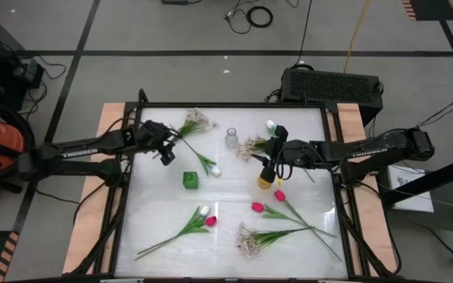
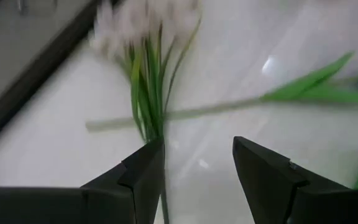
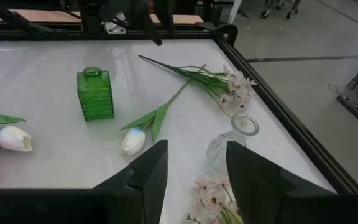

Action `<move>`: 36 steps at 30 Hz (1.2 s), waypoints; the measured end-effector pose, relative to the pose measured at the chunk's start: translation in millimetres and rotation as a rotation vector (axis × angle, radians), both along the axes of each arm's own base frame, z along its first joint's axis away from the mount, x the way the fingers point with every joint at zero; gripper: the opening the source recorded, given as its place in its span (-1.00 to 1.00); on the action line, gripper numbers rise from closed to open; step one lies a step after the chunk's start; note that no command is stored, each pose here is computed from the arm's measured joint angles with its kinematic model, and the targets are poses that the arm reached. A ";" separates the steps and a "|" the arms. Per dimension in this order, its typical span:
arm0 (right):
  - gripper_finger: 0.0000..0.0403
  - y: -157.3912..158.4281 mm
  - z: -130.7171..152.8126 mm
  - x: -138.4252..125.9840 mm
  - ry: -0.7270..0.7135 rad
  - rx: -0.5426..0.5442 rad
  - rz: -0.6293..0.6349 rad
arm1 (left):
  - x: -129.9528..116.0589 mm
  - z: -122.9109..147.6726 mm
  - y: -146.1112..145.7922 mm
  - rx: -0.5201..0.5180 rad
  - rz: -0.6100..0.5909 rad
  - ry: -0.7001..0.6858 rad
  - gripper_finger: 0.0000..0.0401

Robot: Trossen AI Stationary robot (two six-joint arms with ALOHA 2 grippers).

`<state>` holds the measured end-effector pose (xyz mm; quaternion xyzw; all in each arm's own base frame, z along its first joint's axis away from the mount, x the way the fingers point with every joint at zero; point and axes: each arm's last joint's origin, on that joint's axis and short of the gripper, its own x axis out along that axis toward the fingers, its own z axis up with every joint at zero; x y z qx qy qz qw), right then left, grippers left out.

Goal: Sort flowers into vase by color
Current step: Put the top left white flowers into the transparent vase

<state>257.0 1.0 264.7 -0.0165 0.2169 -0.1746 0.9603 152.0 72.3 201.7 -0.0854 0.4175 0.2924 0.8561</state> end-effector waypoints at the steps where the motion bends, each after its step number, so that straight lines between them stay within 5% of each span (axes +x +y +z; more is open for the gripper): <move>1: -0.23 0.0 0.0 0.0 0.001 -0.002 0.001 | -0.8 -4.2 1.6 -0.021 0.015 0.010 -0.01; 12: -0.23 -0.1 -0.3 -0.3 0.024 -0.047 0.022 | -3.3 -32.1 30.5 -0.122 0.122 0.102 -0.01; 29: -0.23 -0.1 -0.3 -0.3 0.024 -0.047 0.022 | 5.4 -74.6 61.9 -0.217 0.070 0.224 -0.02; 36: -0.23 -0.1 -0.2 -0.3 0.024 -0.047 0.023 | 6.7 -77.7 67.2 -0.246 0.044 0.174 -0.38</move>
